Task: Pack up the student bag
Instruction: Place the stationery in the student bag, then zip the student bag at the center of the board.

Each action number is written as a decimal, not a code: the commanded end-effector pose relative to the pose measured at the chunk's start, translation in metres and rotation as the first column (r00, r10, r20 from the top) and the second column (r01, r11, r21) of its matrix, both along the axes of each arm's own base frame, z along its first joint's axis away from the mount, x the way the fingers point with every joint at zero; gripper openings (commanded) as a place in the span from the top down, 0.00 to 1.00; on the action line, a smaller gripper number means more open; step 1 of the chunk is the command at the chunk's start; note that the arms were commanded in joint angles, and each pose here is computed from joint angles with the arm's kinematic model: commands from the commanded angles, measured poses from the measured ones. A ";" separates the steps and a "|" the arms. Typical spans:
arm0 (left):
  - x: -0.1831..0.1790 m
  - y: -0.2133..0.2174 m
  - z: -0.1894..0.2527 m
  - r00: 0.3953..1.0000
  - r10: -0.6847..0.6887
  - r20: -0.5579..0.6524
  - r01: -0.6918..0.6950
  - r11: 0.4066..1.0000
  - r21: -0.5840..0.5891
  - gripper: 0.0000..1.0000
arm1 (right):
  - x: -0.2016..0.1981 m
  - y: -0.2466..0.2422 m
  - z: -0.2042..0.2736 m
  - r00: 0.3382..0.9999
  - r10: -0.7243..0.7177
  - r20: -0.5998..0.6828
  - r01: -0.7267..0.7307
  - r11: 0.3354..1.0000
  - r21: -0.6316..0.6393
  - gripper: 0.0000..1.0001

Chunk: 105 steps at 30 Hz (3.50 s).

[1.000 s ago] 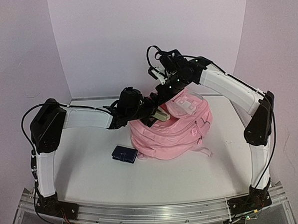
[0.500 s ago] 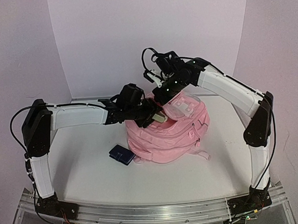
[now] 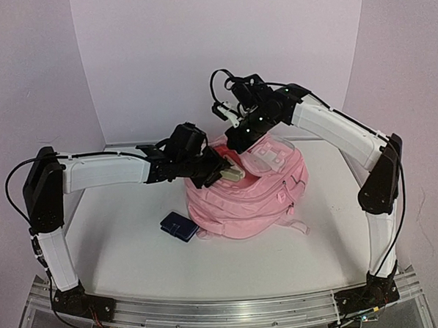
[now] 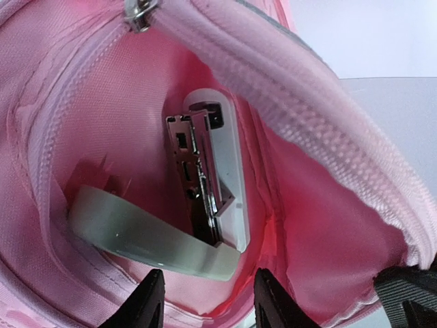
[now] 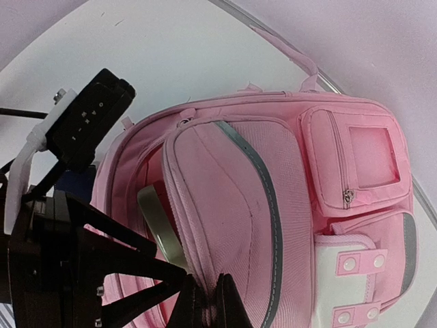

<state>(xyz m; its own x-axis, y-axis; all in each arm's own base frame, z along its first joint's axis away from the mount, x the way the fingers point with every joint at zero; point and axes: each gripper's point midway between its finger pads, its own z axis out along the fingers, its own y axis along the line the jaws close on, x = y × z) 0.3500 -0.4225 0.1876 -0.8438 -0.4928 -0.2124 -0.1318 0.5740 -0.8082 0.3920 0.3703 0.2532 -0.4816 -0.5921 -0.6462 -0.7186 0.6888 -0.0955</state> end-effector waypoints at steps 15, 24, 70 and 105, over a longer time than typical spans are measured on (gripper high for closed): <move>0.053 -0.041 0.048 0.955 -0.126 0.268 0.156 0.983 -0.092 0.60 | 0.001 -0.012 0.064 0.993 -0.017 0.118 0.001 0.991 0.133 1.00; -0.013 0.004 0.080 0.854 -0.288 0.434 0.294 0.954 0.053 0.02 | 0.020 -0.052 0.054 0.992 -0.075 0.103 0.065 0.992 0.104 1.00; 0.050 0.056 0.004 -0.127 -0.862 0.490 0.524 0.361 0.771 0.32 | -0.035 -0.054 -0.107 0.934 0.017 -0.358 -0.020 1.000 -0.006 0.95; 0.050 0.034 -0.007 -0.237 -0.796 0.557 0.595 0.334 0.731 0.72 | -0.032 -0.056 -0.107 0.939 0.001 -0.344 -0.009 1.000 -0.021 0.98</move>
<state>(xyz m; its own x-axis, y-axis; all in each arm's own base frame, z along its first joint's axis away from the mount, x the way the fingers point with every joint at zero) 0.4100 -0.3852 0.1644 0.0455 0.4310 -0.9012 0.9975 -0.0678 0.0180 0.3579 0.3285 0.1617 -0.6323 -0.6022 -0.4874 -0.7467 0.6415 0.1761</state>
